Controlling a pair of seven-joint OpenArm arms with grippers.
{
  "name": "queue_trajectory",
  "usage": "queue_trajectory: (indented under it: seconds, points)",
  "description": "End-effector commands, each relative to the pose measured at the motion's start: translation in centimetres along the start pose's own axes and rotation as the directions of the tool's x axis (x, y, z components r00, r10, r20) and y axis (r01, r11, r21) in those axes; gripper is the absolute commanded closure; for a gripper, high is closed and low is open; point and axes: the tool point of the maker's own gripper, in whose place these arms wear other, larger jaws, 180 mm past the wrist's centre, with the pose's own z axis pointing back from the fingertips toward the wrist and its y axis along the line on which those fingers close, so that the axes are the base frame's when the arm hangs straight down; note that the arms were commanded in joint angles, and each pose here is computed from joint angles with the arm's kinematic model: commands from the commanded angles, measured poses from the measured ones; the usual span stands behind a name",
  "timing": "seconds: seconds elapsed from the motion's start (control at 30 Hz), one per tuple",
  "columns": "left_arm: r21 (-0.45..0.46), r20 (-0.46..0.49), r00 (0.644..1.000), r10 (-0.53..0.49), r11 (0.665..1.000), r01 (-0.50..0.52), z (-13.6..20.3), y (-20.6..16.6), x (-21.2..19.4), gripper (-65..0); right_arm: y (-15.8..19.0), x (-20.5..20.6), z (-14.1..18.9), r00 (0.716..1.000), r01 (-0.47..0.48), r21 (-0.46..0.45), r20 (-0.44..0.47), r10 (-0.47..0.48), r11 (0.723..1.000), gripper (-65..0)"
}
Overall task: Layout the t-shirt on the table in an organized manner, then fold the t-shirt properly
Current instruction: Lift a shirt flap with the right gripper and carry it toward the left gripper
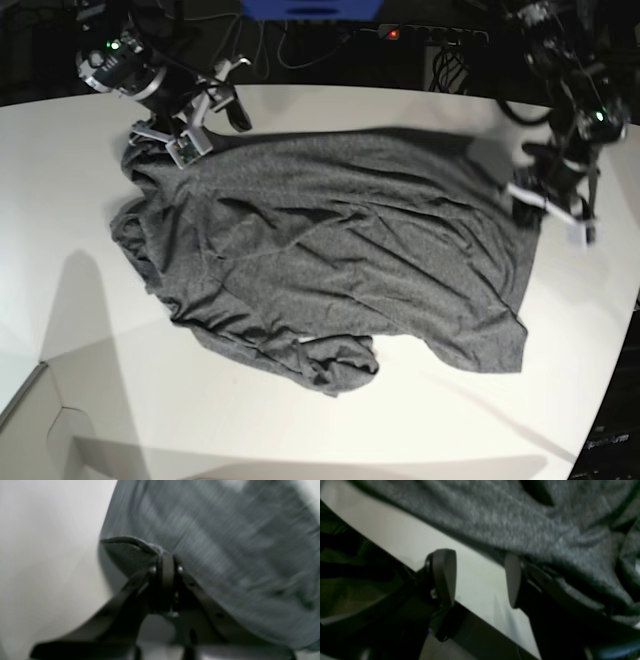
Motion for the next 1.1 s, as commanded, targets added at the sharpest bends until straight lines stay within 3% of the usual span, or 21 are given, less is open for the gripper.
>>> queue_trajectory:
  seconds: [0.0,0.17,0.37,0.7,0.9,1.07]
  points:
    - [-0.017,0.055,0.998,-0.018,1.0,0.018,0.4,-0.7,2.4,0.0,0.3,1.0,0.2,0.999,-0.009,0.009,0.038,0.009,1.0,-32.1]
    - [-0.077,0.177,0.984,-0.022,0.996,0.036,0.2,-3.1,8.4,0.0,3.4,1.1,-0.5,0.999,-0.034,0.098,0.036,0.031,0.995,-32.1]
    - [-0.139,0.276,0.961,0.021,0.99,0.018,0.0,-5.6,12.1,0.0,6.4,1.7,-1.3,0.997,-0.062,0.183,0.052,0.053,0.981,-32.1]
    - [-0.168,0.28,0.959,0.049,0.986,-0.001,-0.5,-6.4,12.5,0.0,10.3,5.7,-4.3,0.986,-0.129,0.29,0.137,0.092,0.948,-32.4]
    - [-0.152,0.275,0.96,0.041,0.988,0.002,-0.6,-6.0,12.3,0.0,11.7,6.4,-7.5,0.985,-0.156,0.342,0.123,0.121,0.927,-32.6]
    - [-0.152,0.278,0.96,0.041,0.988,0.002,-0.6,-6.0,12.4,0.0,12.4,7.6,-9.4,0.977,-0.191,0.368,0.162,0.14,0.91,-32.6]
